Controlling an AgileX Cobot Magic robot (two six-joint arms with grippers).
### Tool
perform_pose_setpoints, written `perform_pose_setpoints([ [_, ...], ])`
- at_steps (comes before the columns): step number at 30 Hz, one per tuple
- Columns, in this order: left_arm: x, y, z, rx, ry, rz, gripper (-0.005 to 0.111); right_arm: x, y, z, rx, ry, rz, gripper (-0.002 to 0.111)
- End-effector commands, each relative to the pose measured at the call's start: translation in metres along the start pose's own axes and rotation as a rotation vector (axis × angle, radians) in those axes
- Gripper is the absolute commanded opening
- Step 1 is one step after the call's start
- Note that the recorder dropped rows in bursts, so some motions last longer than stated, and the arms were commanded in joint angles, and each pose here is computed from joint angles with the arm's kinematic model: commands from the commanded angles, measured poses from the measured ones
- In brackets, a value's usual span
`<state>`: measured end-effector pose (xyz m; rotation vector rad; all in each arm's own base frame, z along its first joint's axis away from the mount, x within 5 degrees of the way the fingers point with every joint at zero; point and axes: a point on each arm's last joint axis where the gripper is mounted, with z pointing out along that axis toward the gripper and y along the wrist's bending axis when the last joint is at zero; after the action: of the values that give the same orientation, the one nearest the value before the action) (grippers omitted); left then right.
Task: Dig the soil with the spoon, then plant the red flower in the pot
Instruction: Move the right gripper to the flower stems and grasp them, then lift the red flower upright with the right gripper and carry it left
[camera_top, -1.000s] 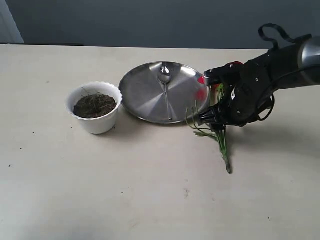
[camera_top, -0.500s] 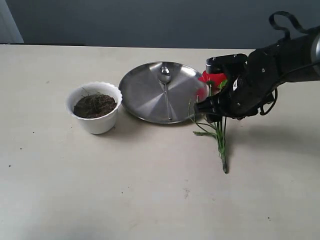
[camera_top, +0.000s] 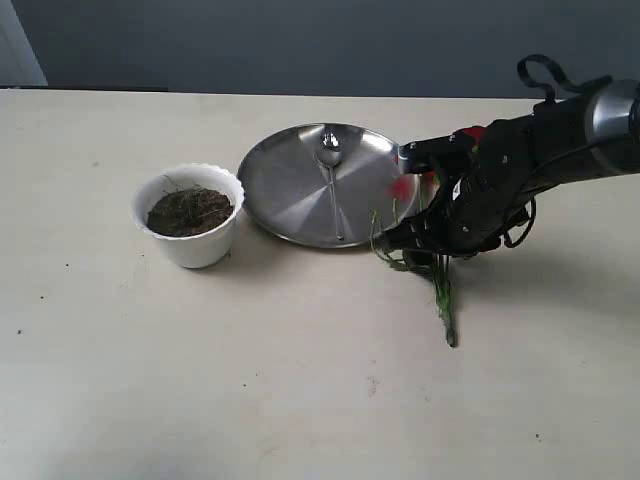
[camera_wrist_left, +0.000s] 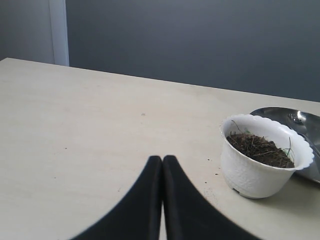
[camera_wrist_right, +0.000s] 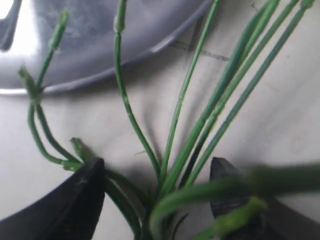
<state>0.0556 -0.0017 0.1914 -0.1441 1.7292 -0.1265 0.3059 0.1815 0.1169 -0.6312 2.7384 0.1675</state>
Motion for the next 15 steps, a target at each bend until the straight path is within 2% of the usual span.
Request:
perform_pose_setpoints([
  [1,-0.0003,-0.0002,-0.0001,0.006,-0.013,0.001,0.0,0.001,-0.0006,0.0119,0.002,0.008,-0.009,0.047],
  [4,-0.0003,-0.0002,-0.0001,0.006,-0.013,0.001,0.0,0.0007,-0.0006,0.0118,0.002,0.004,-0.009,0.029],
  [8,-0.0003,-0.0002,-0.0001,0.006,-0.013,0.001,0.0,0.0011,-0.0007,0.0118,0.003,0.009,-0.011,0.013],
  [12,-0.0003,-0.0002,-0.0001,0.006,-0.013,0.001,0.0,0.0049,-0.001,0.011,0.006,0.051,-0.016,0.0],
  [15,-0.0003,-0.0002,-0.0001,0.006,-0.013,0.001,0.0,0.0056,-0.0007,0.0045,0.005,0.069,-0.015,-0.001],
])
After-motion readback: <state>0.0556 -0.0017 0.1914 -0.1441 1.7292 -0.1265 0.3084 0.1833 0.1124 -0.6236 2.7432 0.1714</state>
